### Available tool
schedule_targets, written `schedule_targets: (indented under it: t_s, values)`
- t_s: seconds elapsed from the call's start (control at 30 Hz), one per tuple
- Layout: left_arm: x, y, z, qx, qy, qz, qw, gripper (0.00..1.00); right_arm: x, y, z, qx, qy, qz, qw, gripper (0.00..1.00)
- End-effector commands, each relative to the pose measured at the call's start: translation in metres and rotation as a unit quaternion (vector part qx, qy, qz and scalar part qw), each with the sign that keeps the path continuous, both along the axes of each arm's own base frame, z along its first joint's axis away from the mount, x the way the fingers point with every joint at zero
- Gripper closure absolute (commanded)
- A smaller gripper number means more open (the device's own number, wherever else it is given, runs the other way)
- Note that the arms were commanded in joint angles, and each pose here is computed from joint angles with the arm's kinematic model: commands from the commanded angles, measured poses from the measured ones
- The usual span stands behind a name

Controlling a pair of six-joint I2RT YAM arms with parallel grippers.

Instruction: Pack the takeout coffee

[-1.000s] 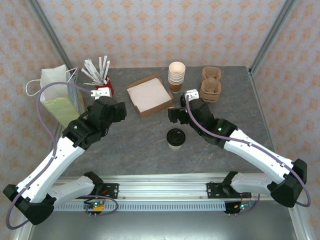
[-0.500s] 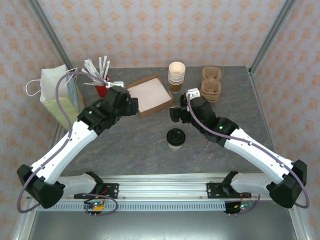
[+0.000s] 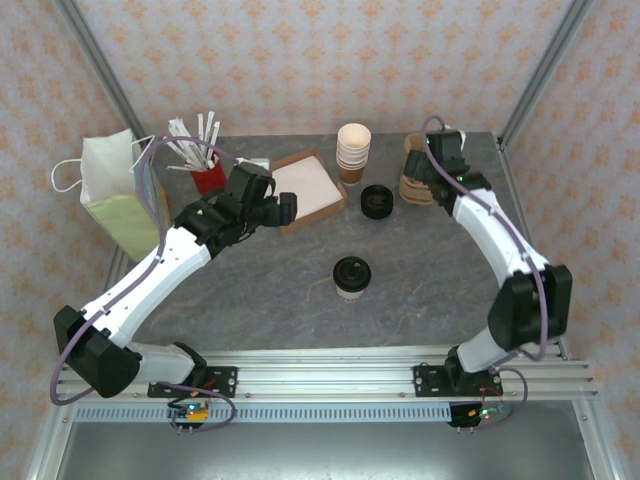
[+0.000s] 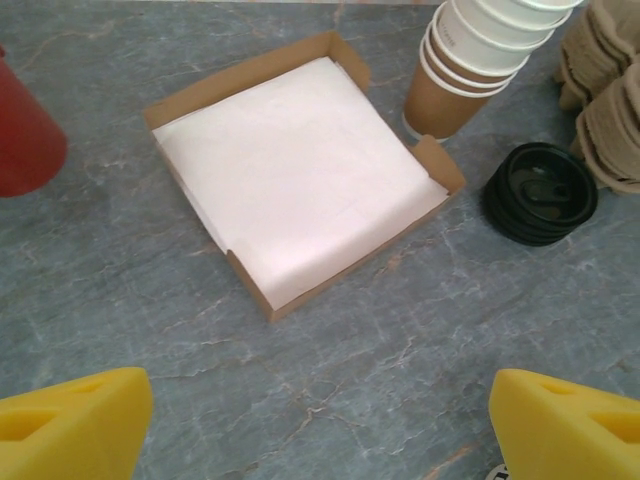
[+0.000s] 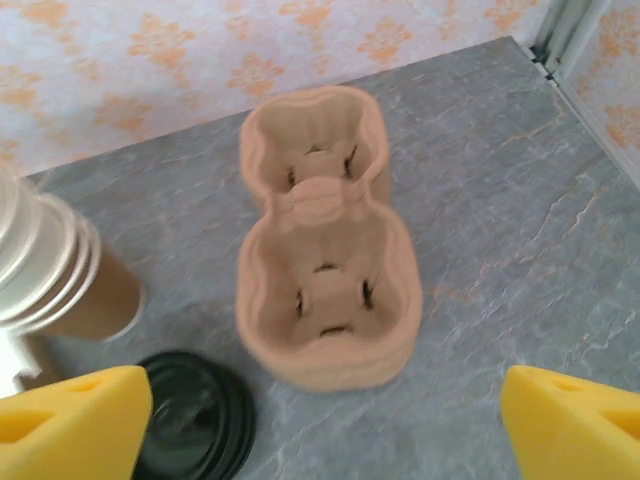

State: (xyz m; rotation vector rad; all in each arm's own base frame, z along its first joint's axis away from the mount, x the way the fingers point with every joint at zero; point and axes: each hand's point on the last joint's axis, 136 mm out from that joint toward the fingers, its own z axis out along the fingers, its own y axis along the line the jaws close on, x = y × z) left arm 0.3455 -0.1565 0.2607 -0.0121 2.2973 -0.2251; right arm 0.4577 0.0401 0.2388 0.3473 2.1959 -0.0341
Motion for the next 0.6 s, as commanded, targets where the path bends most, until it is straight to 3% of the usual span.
schedule_targets:
  t_s: [0.0, 0.2, 0.57]
  values:
    - [0.004, -0.005, 0.008, -0.022, -0.013, -0.003, 1.000, 0.12, 0.019, -0.010, -0.013, -0.003, 0.036, -0.019, 0.999, 0.18]
    - [0.003, -0.003, 0.011, -0.018, -0.015, -0.004, 1.000, 0.13, 0.064, -0.018, -0.045, -0.020, 0.101, -0.015, 0.995, 0.35]
    - [-0.001, 0.003, 0.007, -0.003, -0.010, 0.000, 1.000, 0.13, 0.098, -0.019, -0.087, -0.057, 0.166, 0.012, 0.984, 0.43]
